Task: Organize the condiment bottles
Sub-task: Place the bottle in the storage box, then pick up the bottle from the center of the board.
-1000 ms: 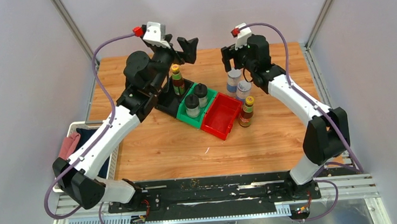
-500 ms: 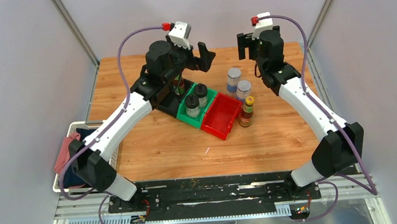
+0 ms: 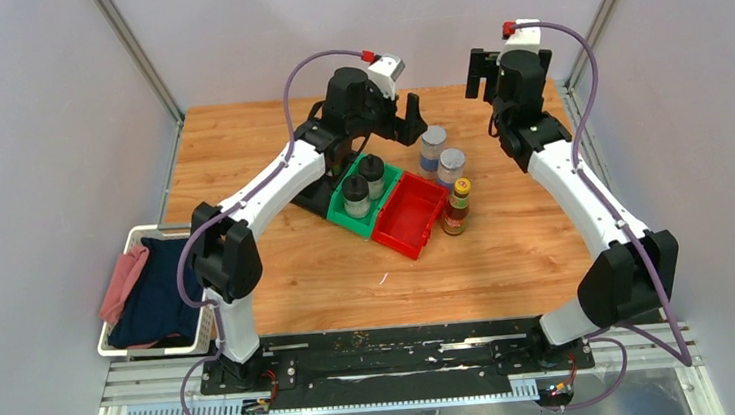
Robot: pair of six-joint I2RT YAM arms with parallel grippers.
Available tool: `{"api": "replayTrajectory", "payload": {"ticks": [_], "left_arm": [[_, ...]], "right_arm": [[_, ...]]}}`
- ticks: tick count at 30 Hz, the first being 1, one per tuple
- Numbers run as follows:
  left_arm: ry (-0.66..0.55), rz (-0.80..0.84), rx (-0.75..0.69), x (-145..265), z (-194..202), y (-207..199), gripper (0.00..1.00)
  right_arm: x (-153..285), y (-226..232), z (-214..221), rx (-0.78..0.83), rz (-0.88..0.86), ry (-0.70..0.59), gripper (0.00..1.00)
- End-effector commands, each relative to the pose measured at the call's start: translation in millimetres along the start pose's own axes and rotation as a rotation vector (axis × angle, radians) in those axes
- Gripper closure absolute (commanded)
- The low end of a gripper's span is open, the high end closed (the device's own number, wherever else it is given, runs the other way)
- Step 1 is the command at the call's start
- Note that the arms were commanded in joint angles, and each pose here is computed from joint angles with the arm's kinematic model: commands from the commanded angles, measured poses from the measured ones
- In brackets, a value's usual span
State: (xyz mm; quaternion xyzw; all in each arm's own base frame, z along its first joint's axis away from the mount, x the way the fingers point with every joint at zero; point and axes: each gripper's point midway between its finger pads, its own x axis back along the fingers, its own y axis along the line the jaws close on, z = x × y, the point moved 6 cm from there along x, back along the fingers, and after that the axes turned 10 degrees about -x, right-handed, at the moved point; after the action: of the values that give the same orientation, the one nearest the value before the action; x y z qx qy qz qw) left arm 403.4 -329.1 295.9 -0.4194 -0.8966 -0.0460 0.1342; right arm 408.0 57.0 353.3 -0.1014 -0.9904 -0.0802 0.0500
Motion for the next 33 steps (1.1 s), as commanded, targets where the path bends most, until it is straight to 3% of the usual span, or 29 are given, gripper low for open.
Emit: {"api": "replayTrajectory", "payload": {"ticks": [1,8,14,18,26,33], "left_arm": [[-0.065,0.047,-0.044,7.2,-28.2,-6.3,0.0],[-0.09,0.157,-0.005,11.1,-28.3,-21.6,0.04],[-0.077,0.378,-0.105,38.4,-7.7,-48.0,0.12],[-0.166,0.503,-0.164,70.1,1.7,-69.9,0.17],[-0.224,0.37,-0.396,103.2,31.1,-100.6,0.14],[-0.396,0.307,-0.526,84.3,55.1,-106.6,0.18]], "right_arm": [[5.7,1.0,-19.0,-0.008,-0.029,-0.004,0.05],[33.0,-9.9,-26.0,-0.039,-0.014,-0.023,0.05],[51.4,-22.7,-38.6,-0.065,0.027,-0.076,0.05],[53.1,-20.6,-46.2,-0.083,0.008,-0.107,0.05],[44.9,-5.2,-43.6,-0.132,-0.083,-0.115,0.05],[44.7,-7.5,-33.6,-0.131,-0.087,-0.126,0.06]]}}
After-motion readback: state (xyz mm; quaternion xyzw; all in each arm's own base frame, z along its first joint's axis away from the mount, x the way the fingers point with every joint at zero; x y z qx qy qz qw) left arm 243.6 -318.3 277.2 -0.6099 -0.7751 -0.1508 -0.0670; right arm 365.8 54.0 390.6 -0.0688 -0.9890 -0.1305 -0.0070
